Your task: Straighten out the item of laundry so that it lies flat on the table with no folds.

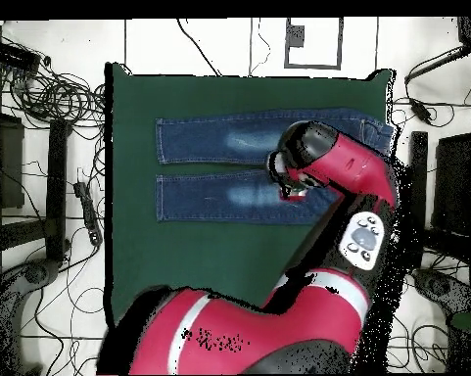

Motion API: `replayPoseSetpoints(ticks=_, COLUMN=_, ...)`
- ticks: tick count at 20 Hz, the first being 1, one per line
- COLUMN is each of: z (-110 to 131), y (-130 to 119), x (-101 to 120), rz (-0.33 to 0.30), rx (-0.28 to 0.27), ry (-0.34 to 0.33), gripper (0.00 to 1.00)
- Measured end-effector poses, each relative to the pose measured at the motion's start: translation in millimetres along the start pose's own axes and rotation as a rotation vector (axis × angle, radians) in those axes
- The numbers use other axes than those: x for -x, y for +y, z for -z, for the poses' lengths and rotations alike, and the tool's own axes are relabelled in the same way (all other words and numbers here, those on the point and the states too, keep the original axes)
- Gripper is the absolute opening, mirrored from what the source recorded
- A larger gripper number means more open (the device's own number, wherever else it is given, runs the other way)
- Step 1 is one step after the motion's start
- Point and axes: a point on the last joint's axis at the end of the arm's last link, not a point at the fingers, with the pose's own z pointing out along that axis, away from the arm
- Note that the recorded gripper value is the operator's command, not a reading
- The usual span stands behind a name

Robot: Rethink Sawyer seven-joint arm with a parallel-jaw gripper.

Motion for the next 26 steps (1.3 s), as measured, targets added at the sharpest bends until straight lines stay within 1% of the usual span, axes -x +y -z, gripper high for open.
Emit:
replayPoseSetpoints(ticks=1, z=3.7, y=3.0, x=10.2, rz=0.001, rx=0.002, ry=-0.011, gripper=0.0)
replayPoseSetpoints(ticks=2, z=11.9, y=13.1, x=36.1, rz=0.0, rx=0.021, ry=-0.033, gripper=0.0)
replayPoseSetpoints(ticks=5, z=16.9, y=24.9, x=62.4, rz=-0.004, rx=0.047, ry=-0.055, gripper=0.0)
replayPoseSetpoints(ticks=7, z=19.0, y=36.2, x=87.4, rz=-0.007, rx=0.072, ry=-0.078, gripper=0.0)
replayPoseSetpoints(ticks=9, z=14.9, y=51.9, x=114.6, rz=-0.007, rx=0.099, ry=-0.101, gripper=0.0)
replayPoseSetpoints(ticks=12, z=7.1, y=63.0, x=127.7, rz=-0.002, rx=0.113, ry=-0.113, gripper=0.0)
replayPoseSetpoints(ticks=13, z=-0.2, y=70.2, x=132.7, rz=0.004, rx=0.12, ry=-0.117, gripper=0.0)
replayPoseSetpoints(ticks=16, z=-17.8, y=81.7, x=134.5, rz=0.019, rx=0.122, ry=-0.122, gripper=0.0)
replayPoseSetpoints(ticks=17, z=-28.5, y=87.1, x=130.8, rz=0.031, rx=0.119, ry=-0.123, gripper=0.0)
replayPoseSetpoints(ticks=22, z=-55.3, y=97.6, x=114.5, rz=0.065, rx=0.103, ry=-0.127, gripper=0.0)
replayPoseSetpoints(ticks=26, z=-49.0, y=104.1, x=112.3, rz=0.078, rx=0.118, ry=-0.143, gripper=0.0)
